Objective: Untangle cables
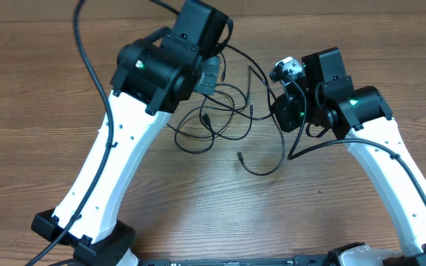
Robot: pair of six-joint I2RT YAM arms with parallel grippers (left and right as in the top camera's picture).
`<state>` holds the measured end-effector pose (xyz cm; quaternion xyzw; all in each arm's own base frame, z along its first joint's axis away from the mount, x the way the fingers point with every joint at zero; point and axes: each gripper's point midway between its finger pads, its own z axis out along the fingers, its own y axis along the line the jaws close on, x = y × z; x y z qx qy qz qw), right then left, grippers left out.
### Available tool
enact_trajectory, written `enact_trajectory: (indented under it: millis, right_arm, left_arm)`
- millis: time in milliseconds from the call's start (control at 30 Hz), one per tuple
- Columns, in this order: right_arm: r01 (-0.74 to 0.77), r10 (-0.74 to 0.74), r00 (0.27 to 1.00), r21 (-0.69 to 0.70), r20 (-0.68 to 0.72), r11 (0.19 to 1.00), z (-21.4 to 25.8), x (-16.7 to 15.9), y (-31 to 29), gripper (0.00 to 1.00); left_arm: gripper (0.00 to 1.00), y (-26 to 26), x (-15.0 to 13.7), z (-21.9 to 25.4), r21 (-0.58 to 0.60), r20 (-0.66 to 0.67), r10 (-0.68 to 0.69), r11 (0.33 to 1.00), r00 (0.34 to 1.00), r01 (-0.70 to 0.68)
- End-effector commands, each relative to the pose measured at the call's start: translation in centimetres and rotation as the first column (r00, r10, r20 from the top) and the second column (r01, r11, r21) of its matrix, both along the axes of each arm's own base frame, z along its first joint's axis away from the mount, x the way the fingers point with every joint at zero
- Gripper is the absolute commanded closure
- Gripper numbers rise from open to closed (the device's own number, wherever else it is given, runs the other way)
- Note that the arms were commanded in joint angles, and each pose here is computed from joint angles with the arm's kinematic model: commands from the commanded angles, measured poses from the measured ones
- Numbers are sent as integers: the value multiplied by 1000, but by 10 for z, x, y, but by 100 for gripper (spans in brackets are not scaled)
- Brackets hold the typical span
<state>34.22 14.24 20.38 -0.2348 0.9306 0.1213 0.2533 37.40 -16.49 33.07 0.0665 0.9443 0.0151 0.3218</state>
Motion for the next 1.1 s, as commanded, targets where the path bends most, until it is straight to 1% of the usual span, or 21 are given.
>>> enact_trajectory:
  millis: [0,100,167,233,267,367,400,433,467,533,567,633,667,700,767,833,967,1067]
  right_arm:
    - [186,-186,983,8,-1,983,7,16,-28,96]
    - [360,-359,933,46,-27,932,8,26,-58,96]
    - [501,-498,866,57,-48,864,7,31,-84,96]
    - [574,-570,819,69,-67,816,7,32,-101,96]
    - [624,-619,781,79,-85,777,6,33,-113,96]
    - [680,-671,733,96,-113,727,5,32,-127,96]
    - [674,-661,739,119,-130,730,6,33,-125,96]
    - [651,-633,759,153,-154,743,8,33,-117,96]
    - [595,-568,803,204,-182,777,11,32,-103,95]
    - [430,-389,902,307,-190,849,21,27,-70,91]
    - [326,-280,944,361,-175,874,28,23,-52,90]
    - [186,-139,980,413,-141,891,36,14,-28,81]
    - [138,-94,988,417,-124,898,37,11,-19,77]
    - [101,-61,992,411,-108,906,37,9,-13,73]
    - [10,16,998,387,-65,922,37,4,1,69]
    - [-41,54,998,352,-29,935,36,4,8,64]
    - [-34,26,999,275,32,961,34,16,6,62]
    - [-45,26,997,276,75,960,39,23,7,57]
  left_arm:
    - [96,54,5,26,13,104,243,969,965,-245]
    - [96,73,2,21,6,71,314,949,947,-315]
    - [96,78,1,18,-1,56,331,943,942,-332]
    - [96,80,2,18,-8,49,334,943,941,-334]
    - [96,80,2,18,-8,49,335,942,941,-335]
    - [96,74,1,16,-34,29,316,948,948,-315]
    - [96,68,1,14,-59,14,298,953,954,-297]
    - [96,61,1,14,-82,0,272,959,962,-271]
    - [96,50,1,13,-111,-15,217,970,976,-218]
    - [96,21,1,15,-172,-30,44,984,999,-48]
    - [96,4,-1,17,-209,-26,-60,977,998,53]
    - [96,-21,-6,23,-270,-8,-206,943,979,196]
    - [96,-30,-7,26,-299,2,-246,925,969,235]
    - [96,-33,-7,27,-312,7,-255,918,967,245]
    - [96,-36,-8,29,-324,11,-266,911,964,255]
    - [96,-38,-10,29,-338,7,-278,903,961,264]
    - [96,-46,-16,30,-364,4,-326,880,945,305]
    - [96,-54,-23,33,-389,13,-387,848,922,361]
